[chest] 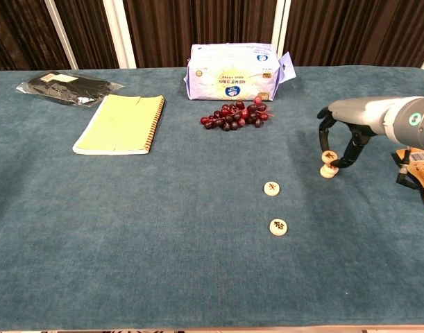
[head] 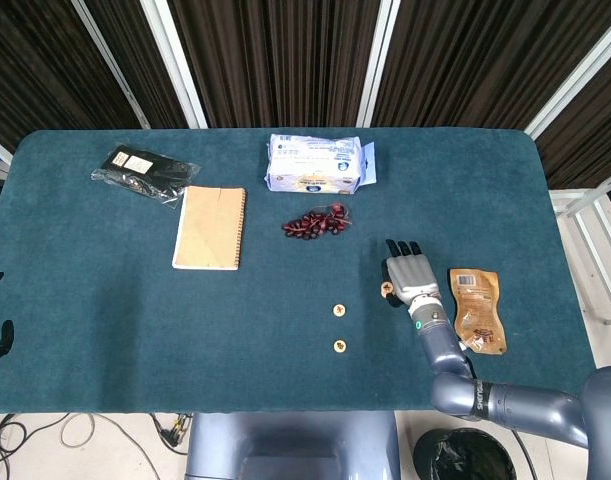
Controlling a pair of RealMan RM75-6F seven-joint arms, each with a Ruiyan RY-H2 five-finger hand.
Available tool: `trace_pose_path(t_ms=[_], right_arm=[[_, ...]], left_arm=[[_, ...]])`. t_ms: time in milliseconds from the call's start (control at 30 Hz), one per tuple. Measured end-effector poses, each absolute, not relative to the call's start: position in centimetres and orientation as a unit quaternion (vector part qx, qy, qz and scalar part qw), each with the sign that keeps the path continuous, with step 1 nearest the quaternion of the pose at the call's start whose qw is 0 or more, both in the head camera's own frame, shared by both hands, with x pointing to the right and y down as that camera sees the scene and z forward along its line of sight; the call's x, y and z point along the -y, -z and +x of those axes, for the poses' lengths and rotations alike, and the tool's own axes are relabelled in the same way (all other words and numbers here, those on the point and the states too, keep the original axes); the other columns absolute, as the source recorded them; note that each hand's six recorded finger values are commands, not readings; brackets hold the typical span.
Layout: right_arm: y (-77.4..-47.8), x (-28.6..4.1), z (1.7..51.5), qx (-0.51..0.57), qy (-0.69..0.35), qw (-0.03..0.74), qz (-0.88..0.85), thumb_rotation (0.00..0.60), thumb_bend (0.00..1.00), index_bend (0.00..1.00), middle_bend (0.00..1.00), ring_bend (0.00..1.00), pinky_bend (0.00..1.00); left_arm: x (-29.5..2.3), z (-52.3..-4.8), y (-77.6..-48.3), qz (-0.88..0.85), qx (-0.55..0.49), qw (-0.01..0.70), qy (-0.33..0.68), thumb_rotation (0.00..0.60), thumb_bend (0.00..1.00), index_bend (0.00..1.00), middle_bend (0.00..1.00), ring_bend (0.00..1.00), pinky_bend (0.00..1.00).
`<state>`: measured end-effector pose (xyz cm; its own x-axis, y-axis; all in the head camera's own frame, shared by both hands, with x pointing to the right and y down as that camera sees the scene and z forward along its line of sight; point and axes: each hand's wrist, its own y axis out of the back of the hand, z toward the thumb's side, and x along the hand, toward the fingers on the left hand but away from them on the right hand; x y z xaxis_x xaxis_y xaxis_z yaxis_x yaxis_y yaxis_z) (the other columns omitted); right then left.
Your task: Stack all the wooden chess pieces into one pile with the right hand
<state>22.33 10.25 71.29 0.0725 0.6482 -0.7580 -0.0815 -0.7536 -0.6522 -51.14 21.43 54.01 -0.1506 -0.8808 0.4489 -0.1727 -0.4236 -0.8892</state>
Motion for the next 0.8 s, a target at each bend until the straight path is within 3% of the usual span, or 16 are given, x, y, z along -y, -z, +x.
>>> trace_pose_path(t_ms=[800], right_arm=[[-72.01,-10.57,23.12,0.210,-0.654,0.274,-0.673,0.600,0.41,0.54,0.00,0.00,0.00]], left_arm=[[-21.44,-51.18,-54.01,-0.583,-0.451,0.290,0.610,0.600,0.49,0.13,0.00,0.00,0.00]])
